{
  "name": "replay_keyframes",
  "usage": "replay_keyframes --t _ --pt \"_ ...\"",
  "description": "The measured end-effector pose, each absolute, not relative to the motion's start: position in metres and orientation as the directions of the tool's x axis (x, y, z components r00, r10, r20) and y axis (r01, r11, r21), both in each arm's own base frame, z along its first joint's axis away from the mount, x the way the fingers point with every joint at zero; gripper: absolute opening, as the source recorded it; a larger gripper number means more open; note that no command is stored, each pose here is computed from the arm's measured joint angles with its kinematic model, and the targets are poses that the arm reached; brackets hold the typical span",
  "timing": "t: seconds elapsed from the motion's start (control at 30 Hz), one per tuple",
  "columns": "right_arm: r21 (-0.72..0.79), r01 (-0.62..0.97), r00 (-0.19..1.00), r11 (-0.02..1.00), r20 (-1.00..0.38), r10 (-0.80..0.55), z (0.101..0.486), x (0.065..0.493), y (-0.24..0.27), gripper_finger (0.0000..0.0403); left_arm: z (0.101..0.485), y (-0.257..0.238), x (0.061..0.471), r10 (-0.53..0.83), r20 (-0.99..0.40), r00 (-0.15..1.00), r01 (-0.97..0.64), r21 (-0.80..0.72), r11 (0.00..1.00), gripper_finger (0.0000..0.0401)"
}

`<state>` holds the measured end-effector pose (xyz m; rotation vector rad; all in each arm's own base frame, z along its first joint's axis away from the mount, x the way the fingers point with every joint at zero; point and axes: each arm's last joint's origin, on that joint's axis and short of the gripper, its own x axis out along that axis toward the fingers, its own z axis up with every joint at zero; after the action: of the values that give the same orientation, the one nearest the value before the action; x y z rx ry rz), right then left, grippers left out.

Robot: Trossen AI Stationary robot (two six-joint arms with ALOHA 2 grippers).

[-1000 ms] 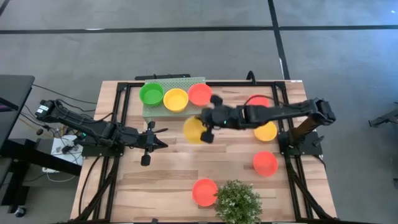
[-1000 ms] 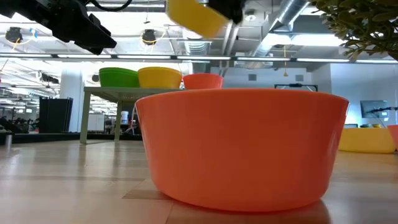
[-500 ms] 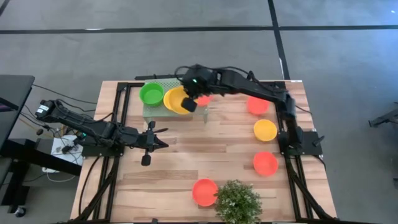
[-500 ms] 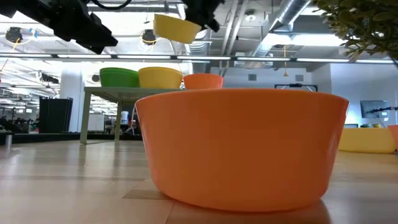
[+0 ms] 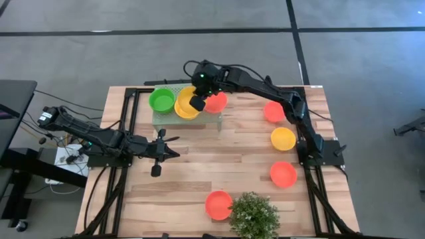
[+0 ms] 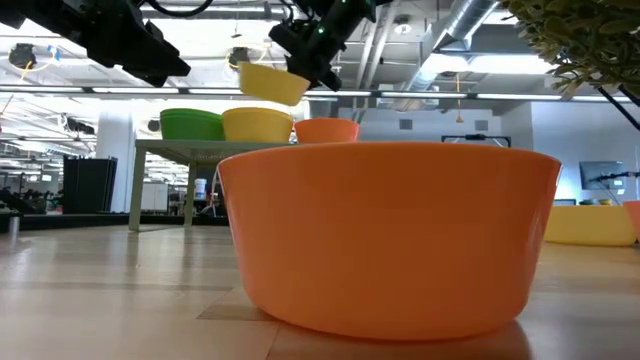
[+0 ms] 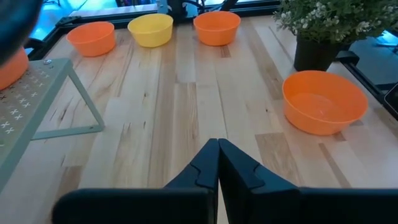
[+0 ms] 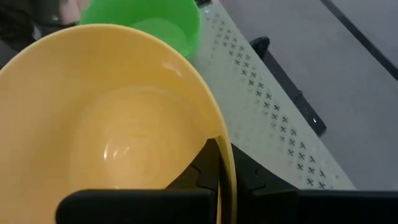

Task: Pick & Place Mini bowls
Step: Stack the yellow bowl on top of the yellow bowl on the shelf

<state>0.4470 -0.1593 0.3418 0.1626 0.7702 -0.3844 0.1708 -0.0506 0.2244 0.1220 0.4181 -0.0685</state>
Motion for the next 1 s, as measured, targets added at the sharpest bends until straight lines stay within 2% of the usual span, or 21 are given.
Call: replay_keyframes --t 0.37,0.57,0.83,1.0 --pt "0.009 0.394 0.669 0.919 -0.689 -0.280 0.341 0.452 -0.155 0.0001 0.224 -0.050 0.171 -0.039 -0.408 0.912 0.089 0.105 0.991 0.0008" --pt "0.018 0.402 0.642 0.915 -0.719 -0.268 0.318 0.462 -0.155 0.0002 0.224 -0.050 0.171 -0.039 -0.408 0.912 0.089 0.105 0.990 0.0007" --pt "0.014 0.404 0.638 0.915 -0.720 -0.271 0.311 0.465 -0.159 0.0002 0.224 -0.050 0.171 -0.039 -0.408 0.912 0.089 0.105 0.991 0.0010" --pt "0.013 0.406 0.641 0.914 -0.717 -0.275 0.312 0.465 -0.161 0.0023 0.224 -0.050 0.171 -0.039 -0.408 0.912 0.089 0.105 0.991 0.0007"
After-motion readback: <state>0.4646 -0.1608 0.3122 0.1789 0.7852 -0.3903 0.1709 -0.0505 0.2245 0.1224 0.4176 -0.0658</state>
